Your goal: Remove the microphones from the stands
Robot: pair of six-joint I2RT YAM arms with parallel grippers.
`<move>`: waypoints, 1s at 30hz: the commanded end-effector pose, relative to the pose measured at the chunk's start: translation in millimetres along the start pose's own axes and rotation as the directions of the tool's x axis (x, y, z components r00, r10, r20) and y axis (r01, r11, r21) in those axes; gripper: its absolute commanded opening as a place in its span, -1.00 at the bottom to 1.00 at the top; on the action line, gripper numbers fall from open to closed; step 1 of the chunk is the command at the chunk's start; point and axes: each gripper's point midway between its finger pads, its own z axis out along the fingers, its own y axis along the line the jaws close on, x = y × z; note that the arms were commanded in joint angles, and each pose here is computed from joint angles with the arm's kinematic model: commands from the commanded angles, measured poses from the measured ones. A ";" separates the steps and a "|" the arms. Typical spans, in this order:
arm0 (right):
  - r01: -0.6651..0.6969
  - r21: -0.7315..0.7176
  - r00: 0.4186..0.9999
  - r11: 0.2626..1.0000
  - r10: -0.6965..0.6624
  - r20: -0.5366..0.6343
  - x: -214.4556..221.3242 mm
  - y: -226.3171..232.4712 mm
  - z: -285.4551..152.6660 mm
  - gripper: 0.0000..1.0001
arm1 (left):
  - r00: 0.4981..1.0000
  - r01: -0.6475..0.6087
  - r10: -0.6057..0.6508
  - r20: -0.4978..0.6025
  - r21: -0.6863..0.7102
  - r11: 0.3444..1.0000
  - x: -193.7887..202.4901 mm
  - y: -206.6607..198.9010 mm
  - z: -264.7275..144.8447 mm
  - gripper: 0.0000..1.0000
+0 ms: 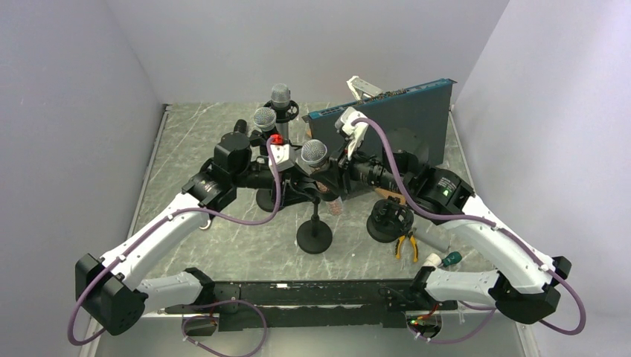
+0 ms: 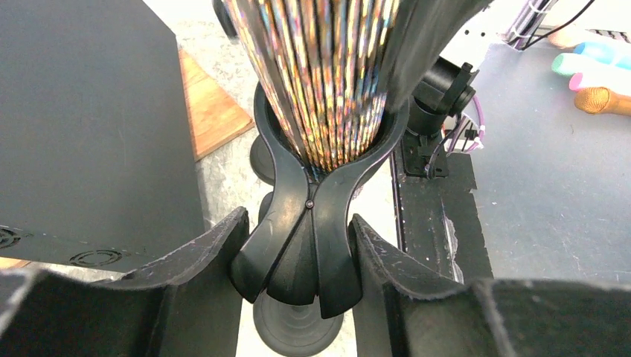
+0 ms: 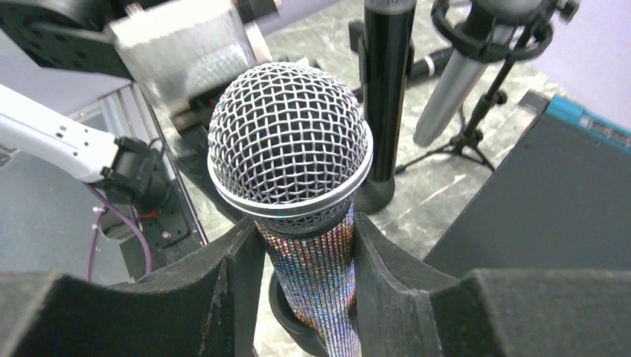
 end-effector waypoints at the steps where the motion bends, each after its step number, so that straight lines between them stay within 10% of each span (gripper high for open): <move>1: 0.071 -0.051 0.971 0.996 -0.057 0.231 -83.6 17.6 -24.4 -1.00 | 0.999 0.013 -0.014 -0.049 -0.020 1.000 12.9 7.4 2.7 -1.00; 15: 0.107 0.077 0.866 0.991 -0.130 0.482 -148.0 7.6 -73.4 -1.00 | 0.998 0.015 -0.017 -0.060 -0.038 0.999 14.9 8.1 3.8 -1.00; 24: 0.187 -0.103 0.952 0.977 -0.155 0.263 -84.9 26.9 -19.2 -1.00 | 0.998 0.039 -0.039 -0.056 0.004 0.999 9.2 1.0 4.8 -0.98; 30: 0.150 -0.083 0.963 0.985 -0.127 0.237 -65.3 21.7 -19.7 -1.00 | 0.999 0.022 -0.022 -0.023 -0.023 1.000 4.5 -0.2 1.1 0.08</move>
